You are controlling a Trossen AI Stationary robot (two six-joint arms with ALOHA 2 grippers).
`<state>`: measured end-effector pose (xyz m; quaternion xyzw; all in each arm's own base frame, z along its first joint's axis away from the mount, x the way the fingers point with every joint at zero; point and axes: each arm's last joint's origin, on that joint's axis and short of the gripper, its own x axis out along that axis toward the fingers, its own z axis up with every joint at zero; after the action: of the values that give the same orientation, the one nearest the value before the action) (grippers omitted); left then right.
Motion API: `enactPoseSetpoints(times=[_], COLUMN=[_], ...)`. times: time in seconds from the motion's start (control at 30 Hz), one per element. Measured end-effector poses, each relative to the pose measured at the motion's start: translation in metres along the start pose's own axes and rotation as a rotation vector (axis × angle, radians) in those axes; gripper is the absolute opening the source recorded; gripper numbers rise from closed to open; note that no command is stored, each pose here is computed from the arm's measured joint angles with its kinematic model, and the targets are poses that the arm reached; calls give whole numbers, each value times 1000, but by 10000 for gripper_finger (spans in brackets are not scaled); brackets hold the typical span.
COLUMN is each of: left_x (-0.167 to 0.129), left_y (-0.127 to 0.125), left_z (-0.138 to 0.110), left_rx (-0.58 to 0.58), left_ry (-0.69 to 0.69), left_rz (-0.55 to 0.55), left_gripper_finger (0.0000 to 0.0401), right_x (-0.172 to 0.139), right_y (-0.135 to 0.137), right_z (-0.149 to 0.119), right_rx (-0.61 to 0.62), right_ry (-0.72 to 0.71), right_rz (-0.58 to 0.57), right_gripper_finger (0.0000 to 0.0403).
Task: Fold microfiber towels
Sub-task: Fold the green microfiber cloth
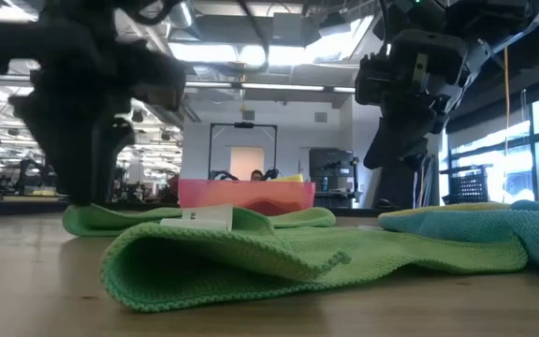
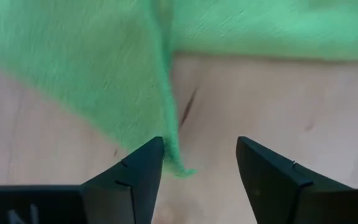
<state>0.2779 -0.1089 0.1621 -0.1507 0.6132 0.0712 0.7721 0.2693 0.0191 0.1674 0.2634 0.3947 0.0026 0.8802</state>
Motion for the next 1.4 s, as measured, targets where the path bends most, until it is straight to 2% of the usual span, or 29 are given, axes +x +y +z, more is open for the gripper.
enactPoseSetpoints(times=[0.07, 0.47, 0.57, 0.67, 0.87, 1.13, 1.4], left_x=[2, 2, 2, 2, 2, 2, 2], left_y=[2, 3, 5, 7, 12, 15, 15], left_z=[-2, -1, -1, -1, 2, 4, 4], left_rx=[-21, -151, -175, -200, -238, -258, -283], left_ry=[28, -1, -15, -16, -16, -5, 3], left_rz=[24, 49, 82, 102, 110, 106, 97], left_gripper_finger=[196, 195, 195, 195, 195, 195, 195], right_x=[0, 1, 4, 12, 36, 67, 75], right_y=[0, 9, 15, 17, 12, 16, 15], right_z=[0, 2, 5, -1, -14, -31, -36], right_rx=[-1, -46, -135, -197, -129, -92, -59], right_ry=[-4, -51, -78, -28, 41, 80, 102], right_rz=[2, 46, 114, 151, 127, 181, 200], right_gripper_finger=[12, 12, 12, 12, 12, 12, 12])
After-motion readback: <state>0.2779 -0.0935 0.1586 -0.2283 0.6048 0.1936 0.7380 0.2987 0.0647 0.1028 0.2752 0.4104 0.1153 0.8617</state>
